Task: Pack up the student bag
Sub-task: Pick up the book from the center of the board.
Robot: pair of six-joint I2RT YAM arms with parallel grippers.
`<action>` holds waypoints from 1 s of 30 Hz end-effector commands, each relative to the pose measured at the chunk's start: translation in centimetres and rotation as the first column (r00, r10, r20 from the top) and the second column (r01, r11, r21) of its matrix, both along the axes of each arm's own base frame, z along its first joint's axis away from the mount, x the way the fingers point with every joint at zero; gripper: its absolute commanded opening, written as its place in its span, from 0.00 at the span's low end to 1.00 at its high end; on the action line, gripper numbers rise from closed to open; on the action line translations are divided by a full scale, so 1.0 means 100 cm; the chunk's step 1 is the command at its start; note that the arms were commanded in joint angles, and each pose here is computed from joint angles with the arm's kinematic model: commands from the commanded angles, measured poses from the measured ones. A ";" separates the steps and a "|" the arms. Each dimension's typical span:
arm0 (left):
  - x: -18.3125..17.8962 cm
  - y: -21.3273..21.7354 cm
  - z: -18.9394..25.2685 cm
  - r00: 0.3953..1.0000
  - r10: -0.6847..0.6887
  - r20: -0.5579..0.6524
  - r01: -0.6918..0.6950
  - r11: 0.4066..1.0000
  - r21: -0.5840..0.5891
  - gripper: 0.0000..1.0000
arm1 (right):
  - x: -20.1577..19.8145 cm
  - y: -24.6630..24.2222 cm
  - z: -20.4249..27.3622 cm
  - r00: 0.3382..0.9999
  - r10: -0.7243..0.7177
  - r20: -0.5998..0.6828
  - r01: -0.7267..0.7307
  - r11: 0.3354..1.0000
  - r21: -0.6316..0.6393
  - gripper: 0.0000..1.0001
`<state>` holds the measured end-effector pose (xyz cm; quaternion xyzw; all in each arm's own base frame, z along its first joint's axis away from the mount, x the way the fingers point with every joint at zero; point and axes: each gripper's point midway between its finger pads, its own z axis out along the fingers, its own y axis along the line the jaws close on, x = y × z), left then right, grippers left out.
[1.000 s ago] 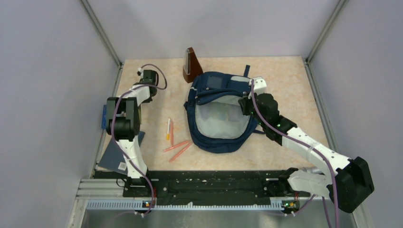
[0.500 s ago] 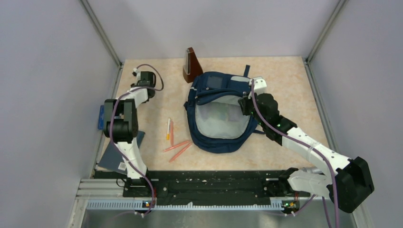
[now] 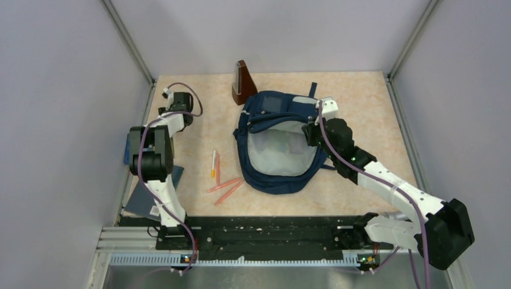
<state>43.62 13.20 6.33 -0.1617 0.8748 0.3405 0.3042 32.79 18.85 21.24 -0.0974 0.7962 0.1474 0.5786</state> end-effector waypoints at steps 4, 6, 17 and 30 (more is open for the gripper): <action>0.001 0.013 0.010 1.000 0.021 0.005 -0.021 1.000 0.005 0.30 | 0.008 0.011 0.029 0.998 0.006 0.069 -0.013 0.994 0.111 0.00; -0.001 0.009 0.016 0.999 0.015 0.029 -0.014 1.000 -0.012 0.08 | 0.007 0.010 0.030 0.998 0.005 0.070 -0.013 0.994 0.110 0.00; -0.020 -0.029 0.179 0.913 -0.147 0.380 0.167 0.986 -0.019 0.00 | 0.008 0.008 0.035 0.997 -0.002 0.082 -0.008 0.994 0.112 0.00; -0.073 -0.171 0.350 0.640 -0.491 0.591 0.529 0.839 0.123 0.00 | 0.020 -0.002 0.044 0.995 -0.081 0.056 0.076 0.994 0.077 0.00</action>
